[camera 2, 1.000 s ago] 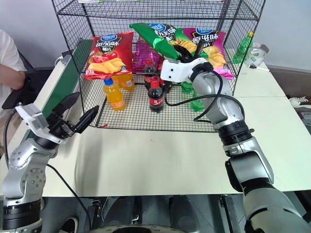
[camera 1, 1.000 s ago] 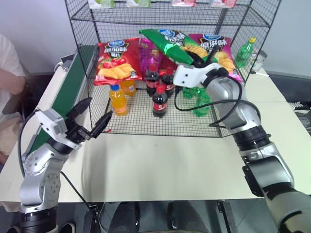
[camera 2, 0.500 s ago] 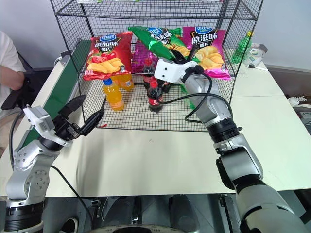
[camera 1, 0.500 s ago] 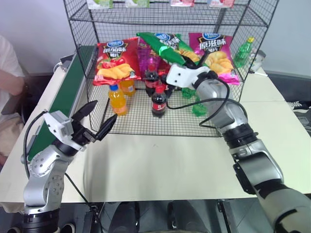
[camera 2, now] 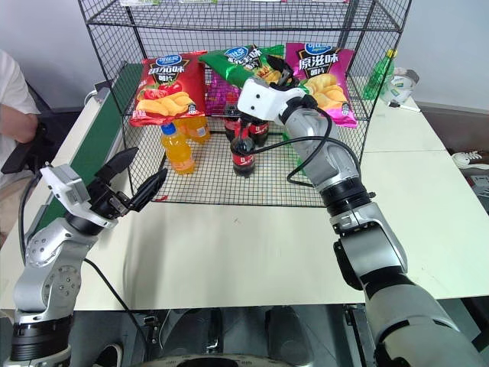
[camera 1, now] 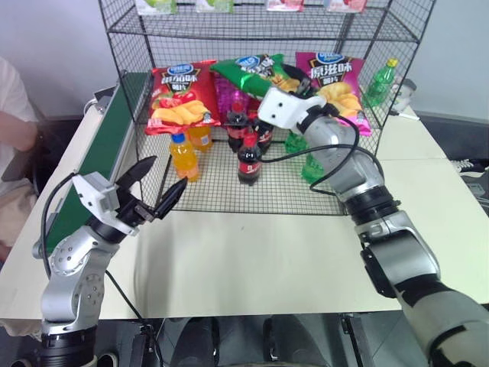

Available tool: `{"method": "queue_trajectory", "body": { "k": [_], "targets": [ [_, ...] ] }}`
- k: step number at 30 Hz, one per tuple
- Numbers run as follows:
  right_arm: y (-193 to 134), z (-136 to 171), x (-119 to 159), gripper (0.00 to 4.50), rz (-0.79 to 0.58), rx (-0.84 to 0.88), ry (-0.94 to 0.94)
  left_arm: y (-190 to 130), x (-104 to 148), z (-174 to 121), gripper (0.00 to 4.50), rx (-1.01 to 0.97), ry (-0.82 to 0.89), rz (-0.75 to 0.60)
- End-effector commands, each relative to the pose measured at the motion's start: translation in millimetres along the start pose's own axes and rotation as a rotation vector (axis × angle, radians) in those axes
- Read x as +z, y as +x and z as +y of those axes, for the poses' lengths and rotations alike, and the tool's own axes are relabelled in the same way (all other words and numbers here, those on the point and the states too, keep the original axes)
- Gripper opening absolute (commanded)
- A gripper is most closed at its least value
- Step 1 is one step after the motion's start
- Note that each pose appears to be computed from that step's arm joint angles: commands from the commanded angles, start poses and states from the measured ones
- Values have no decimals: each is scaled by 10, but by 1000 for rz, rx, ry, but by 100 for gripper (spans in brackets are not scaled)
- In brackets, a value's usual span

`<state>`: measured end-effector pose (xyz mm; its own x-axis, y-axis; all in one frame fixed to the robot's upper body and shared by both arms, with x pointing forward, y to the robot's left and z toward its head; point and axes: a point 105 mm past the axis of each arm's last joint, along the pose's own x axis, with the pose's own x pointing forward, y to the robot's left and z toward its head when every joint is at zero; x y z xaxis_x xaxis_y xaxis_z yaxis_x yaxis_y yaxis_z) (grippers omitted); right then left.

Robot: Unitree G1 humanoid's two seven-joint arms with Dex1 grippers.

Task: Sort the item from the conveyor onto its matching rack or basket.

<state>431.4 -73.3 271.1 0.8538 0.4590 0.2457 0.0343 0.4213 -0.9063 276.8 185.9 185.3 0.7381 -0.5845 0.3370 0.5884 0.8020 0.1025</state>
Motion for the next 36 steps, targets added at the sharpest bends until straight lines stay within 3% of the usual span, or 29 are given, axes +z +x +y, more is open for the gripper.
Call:
{"method": "queue_trajectory", "body": {
  "k": [1, 14, 18, 21, 27, 32, 36],
  "targets": [
    [-32, -72, 302, 331, -120, -9, 73, 15, 110, -70, 450, -22, 41, -37],
    [-123, -15, 677, 331, -253, 42, 166, 45, 86, -96, 450, -29, 32, -38],
    [-122, 86, 636, 331, -236, 72, 163, 47, 86, -93, 450, -29, 31, -37],
    [-107, 41, 701, 331, -263, 35, 283, 38, 82, -93, 450, -27, 30, -36],
    [-72, -6, 758, 331, -294, 10, 340, 37, 81, -110, 450, -26, 30, -37],
    [-109, -32, 795, 331, -334, 6, 473, 33, 81, -119, 450, -25, 30, -35],
    [-360, -126, 1099, 331, -554, 83, 786, 22, 75, -140, 450, -29, 31, -30]
  ]
}}
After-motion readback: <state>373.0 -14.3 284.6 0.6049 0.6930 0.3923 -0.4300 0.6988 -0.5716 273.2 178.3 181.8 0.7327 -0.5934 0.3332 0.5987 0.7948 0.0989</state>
